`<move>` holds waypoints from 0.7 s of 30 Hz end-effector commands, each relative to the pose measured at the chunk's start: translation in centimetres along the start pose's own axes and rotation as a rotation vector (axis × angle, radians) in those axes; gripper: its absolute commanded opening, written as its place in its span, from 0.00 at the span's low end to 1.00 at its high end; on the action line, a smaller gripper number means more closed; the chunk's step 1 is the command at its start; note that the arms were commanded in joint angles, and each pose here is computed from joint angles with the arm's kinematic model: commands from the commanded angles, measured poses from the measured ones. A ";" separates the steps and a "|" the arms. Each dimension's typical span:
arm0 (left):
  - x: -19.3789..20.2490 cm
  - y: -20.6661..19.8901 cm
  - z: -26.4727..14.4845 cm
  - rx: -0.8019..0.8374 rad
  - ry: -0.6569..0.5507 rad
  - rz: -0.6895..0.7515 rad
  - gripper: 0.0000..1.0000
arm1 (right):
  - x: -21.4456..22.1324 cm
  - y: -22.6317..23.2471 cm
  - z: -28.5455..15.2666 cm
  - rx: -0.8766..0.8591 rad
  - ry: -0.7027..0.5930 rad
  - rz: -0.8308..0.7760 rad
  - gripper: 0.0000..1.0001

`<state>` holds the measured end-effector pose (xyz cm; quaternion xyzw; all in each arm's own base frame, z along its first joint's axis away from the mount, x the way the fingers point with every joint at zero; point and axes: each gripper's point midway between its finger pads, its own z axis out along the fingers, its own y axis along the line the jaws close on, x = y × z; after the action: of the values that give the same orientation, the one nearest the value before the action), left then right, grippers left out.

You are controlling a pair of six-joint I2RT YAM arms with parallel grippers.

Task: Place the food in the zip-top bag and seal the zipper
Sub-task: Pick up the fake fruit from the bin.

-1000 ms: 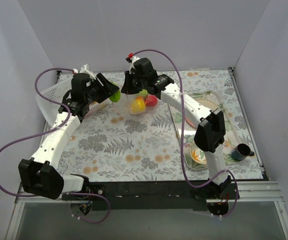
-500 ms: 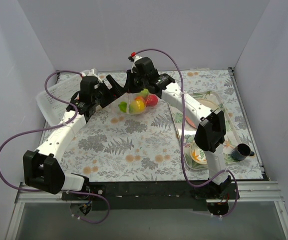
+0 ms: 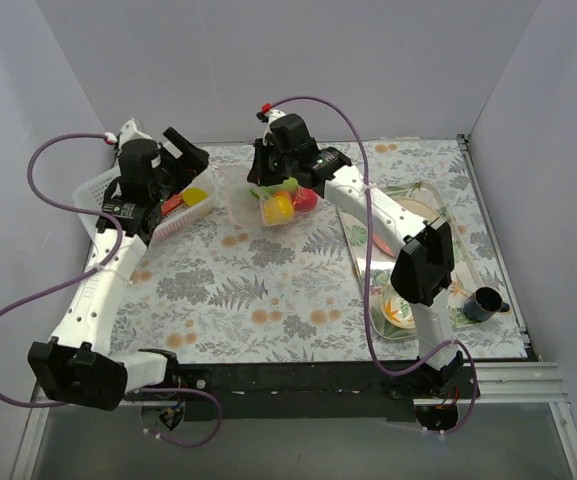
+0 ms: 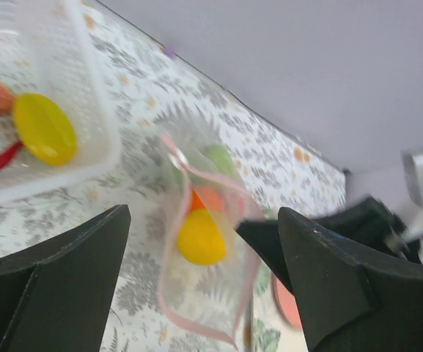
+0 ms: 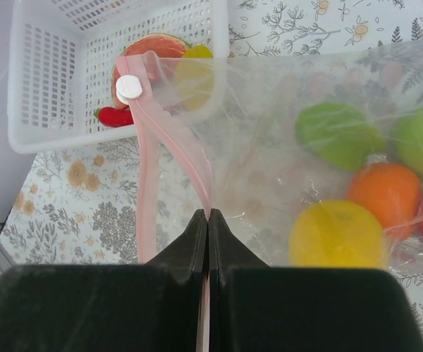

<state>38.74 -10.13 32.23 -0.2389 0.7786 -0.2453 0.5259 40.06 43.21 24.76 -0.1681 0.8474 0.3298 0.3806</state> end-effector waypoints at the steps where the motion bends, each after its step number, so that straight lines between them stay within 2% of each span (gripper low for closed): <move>1: -2.1 6.1 1.2 -0.209 -0.033 -0.050 0.81 | -3.5 1.5 -3.5 -0.024 -0.100 -0.046 0.01; 9: -0.3 13.2 8.4 -0.428 0.044 -0.056 0.82 | -2.4 1.5 -4.1 -0.035 -0.080 -0.065 0.01; 11: -0.4 13.9 9.9 -0.451 0.050 -0.060 0.82 | -2.6 1.7 -4.6 -0.042 -0.087 -0.070 0.01; 16: 2.5 17.3 14.4 -0.540 0.141 -0.060 0.84 | -2.4 1.6 -5.4 -0.042 -0.095 -0.081 0.01; 21: 4.0 18.5 16.8 -0.558 0.194 -0.058 0.79 | -2.3 1.7 -5.8 -0.045 -0.094 -0.088 0.01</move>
<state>49.88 -0.87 11.20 -0.3722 0.8587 -0.0584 0.3474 38.04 40.94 25.65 -0.1904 0.8445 0.3163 0.3880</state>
